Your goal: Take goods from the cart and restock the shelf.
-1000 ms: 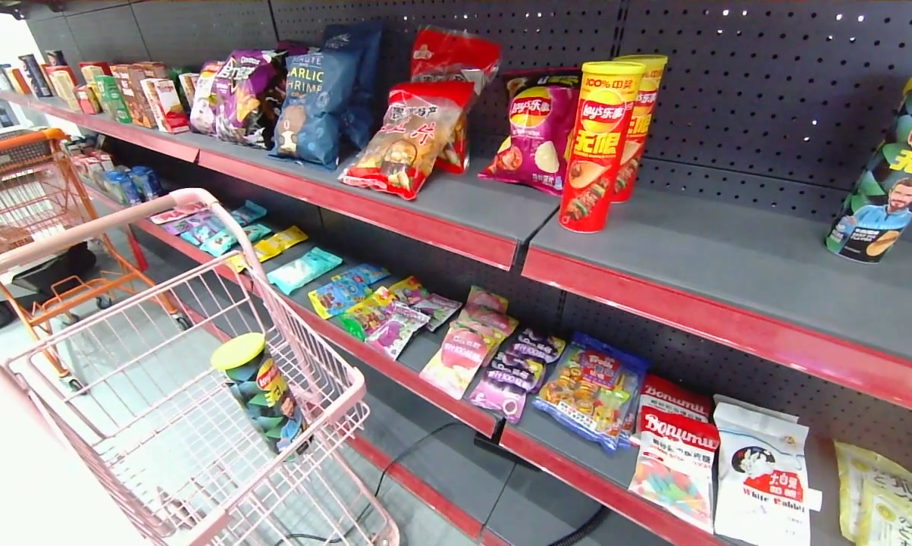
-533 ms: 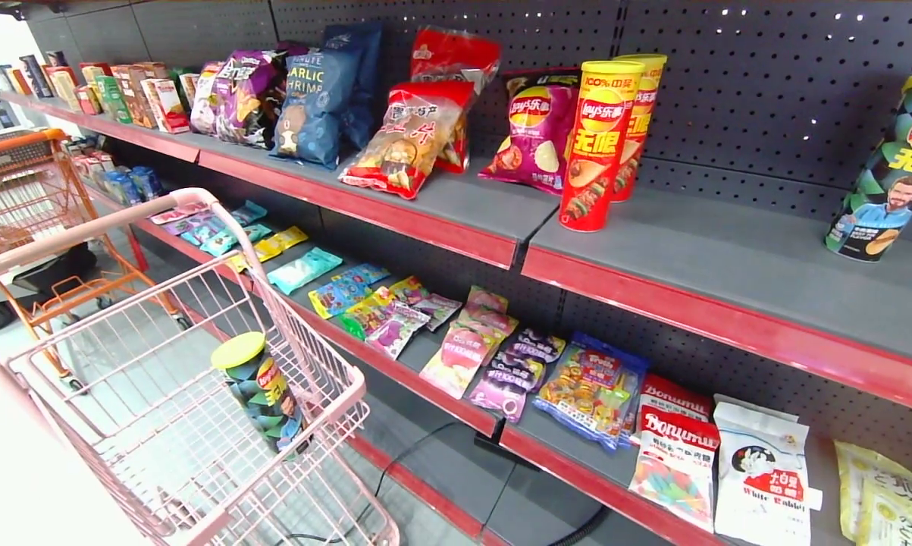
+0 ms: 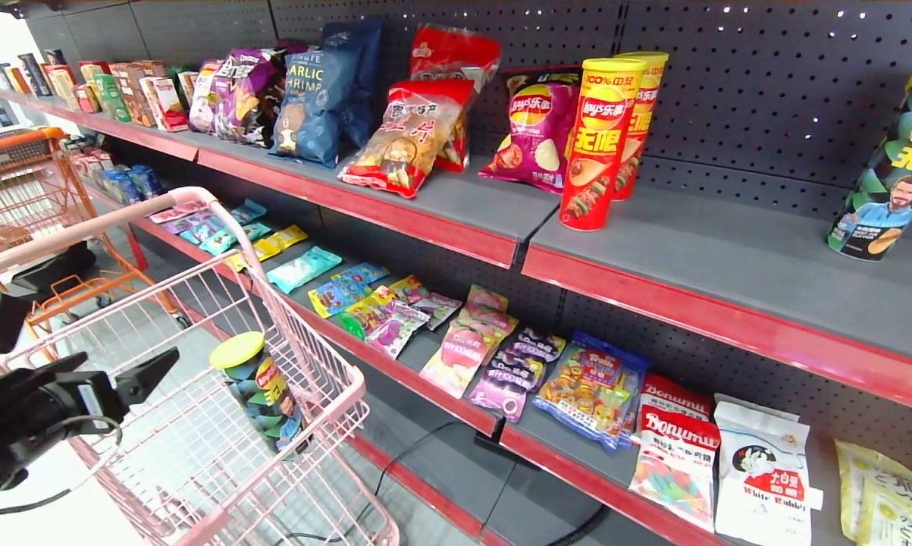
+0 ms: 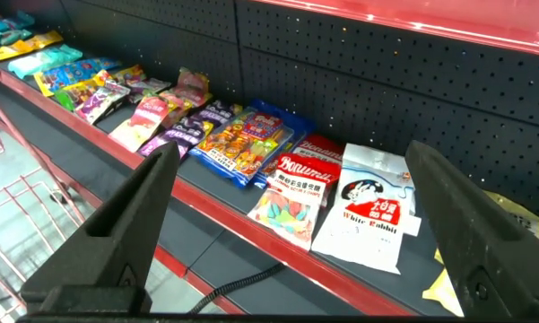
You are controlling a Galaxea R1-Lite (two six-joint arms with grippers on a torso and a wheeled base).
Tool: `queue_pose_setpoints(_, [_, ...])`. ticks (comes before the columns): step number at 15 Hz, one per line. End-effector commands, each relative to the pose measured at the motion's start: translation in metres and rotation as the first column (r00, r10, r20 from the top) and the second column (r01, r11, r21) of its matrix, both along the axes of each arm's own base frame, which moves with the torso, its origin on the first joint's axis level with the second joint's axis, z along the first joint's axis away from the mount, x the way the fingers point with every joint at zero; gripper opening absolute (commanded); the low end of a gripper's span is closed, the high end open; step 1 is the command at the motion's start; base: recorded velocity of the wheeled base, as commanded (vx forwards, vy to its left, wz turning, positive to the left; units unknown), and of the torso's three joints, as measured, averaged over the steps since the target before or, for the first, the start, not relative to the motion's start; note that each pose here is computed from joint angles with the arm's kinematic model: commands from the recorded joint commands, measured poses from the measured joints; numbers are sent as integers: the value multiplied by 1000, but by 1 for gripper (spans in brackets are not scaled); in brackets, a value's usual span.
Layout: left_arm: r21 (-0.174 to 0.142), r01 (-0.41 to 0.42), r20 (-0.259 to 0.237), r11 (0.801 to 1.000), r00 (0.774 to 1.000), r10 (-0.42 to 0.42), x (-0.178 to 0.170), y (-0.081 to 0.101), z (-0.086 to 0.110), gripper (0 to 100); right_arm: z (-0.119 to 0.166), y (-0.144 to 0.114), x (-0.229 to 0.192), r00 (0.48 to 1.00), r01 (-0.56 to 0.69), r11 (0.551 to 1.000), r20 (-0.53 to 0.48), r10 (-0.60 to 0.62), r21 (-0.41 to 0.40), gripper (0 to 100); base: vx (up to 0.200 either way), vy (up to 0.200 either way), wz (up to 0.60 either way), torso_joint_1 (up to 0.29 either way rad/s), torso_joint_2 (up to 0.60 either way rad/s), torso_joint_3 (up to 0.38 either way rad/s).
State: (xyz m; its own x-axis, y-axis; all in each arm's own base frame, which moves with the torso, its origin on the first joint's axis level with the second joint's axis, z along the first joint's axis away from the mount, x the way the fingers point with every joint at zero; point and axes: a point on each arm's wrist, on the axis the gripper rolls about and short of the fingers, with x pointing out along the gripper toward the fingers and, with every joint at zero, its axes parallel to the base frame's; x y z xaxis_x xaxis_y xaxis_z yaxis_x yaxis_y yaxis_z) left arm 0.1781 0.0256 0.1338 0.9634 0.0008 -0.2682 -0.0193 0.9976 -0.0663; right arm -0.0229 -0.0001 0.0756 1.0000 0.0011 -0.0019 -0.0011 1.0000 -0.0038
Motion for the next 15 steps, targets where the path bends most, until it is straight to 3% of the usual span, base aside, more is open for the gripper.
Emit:
queue_pose_setpoints(1, [-32,61,-175,998,982,-66,31,4,-62,100,0,0,0,1000,0,1000,0,0,-1,100,0,0,0,0,0,0])
queue_pose_setpoints(6, [-43,124,-220,991,967,-131,32,-2,-81,100,0,0,0,1000,0,1000,0,0,-2,100,0,0,0,0,0,0])
queue_pose_setpoints(7, [-49,125,-246,991,960,-134,42,0,-93,100,0,0,0,1000,-2,1000,0,2,-2,100,0,0,0,0,0,0])
queue_pose_setpoints(10, [-35,130,-185,991,974,-134,57,2,-107,100,0,0,0,1000,-2,1000,0,2,-2,100,0,0,0,0,0,0])
queue_pose_setpoints(15, [-31,135,-164,990,977,-138,68,3,-116,100,0,0,0,1000,-2,1000,0,2,-2,100,0,0,0,0,0,0])
